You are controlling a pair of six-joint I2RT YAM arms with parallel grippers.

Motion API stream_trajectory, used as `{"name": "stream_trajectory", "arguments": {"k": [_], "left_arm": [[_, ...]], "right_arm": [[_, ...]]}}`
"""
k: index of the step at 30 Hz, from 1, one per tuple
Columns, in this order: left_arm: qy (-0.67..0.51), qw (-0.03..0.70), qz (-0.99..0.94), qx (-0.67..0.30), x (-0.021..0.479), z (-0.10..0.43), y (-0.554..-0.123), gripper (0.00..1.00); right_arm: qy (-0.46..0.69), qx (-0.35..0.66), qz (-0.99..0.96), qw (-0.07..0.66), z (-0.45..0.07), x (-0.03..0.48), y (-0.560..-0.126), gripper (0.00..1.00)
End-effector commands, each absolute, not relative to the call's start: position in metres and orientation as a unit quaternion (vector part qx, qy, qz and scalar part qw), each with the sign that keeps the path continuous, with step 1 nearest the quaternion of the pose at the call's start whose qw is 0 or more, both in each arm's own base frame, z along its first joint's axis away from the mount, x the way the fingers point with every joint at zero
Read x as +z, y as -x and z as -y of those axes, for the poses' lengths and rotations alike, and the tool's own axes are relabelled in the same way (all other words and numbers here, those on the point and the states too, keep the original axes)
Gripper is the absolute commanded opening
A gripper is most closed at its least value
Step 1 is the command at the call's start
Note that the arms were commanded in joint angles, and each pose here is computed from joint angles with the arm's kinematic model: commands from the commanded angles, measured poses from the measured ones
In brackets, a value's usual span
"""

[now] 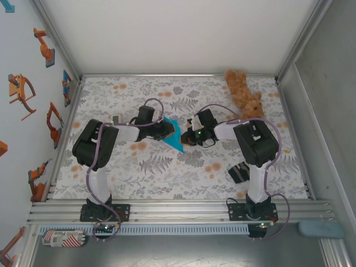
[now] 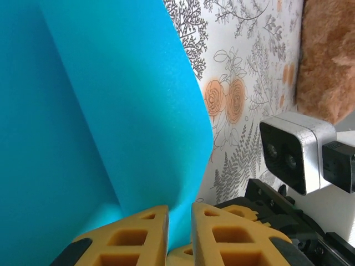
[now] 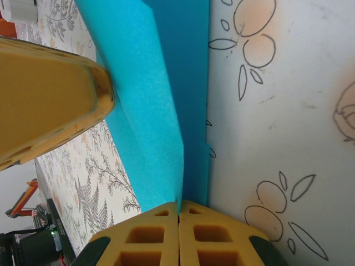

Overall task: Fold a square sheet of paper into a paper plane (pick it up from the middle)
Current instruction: Fourth fold the wing at the center of the table.

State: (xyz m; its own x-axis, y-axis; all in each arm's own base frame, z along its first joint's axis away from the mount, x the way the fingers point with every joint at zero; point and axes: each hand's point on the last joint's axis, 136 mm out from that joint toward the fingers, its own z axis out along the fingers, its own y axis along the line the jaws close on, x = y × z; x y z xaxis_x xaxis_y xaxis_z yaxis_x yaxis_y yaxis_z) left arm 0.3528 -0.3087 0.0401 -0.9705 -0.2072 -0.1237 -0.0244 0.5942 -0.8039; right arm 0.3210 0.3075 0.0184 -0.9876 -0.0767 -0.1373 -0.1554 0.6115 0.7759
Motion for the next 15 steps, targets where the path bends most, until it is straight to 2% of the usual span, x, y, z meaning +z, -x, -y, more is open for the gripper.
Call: {"name": "stream_trajectory", "arguments": {"k": [1, 15], "left_arm": [[0.062, 0.105, -0.872, -0.475, 0.042, 0.317, -0.357, 0.19], [0.084, 0.103, -0.886, -0.444, 0.027, 0.306, -0.359, 0.19]], "right_arm": [[0.033, 0.369, -0.929, -0.008, -0.283, -0.032, -0.3, 0.07], [0.031, 0.363, -0.931, -0.01, -0.28, -0.033, -0.3, 0.07]]}}
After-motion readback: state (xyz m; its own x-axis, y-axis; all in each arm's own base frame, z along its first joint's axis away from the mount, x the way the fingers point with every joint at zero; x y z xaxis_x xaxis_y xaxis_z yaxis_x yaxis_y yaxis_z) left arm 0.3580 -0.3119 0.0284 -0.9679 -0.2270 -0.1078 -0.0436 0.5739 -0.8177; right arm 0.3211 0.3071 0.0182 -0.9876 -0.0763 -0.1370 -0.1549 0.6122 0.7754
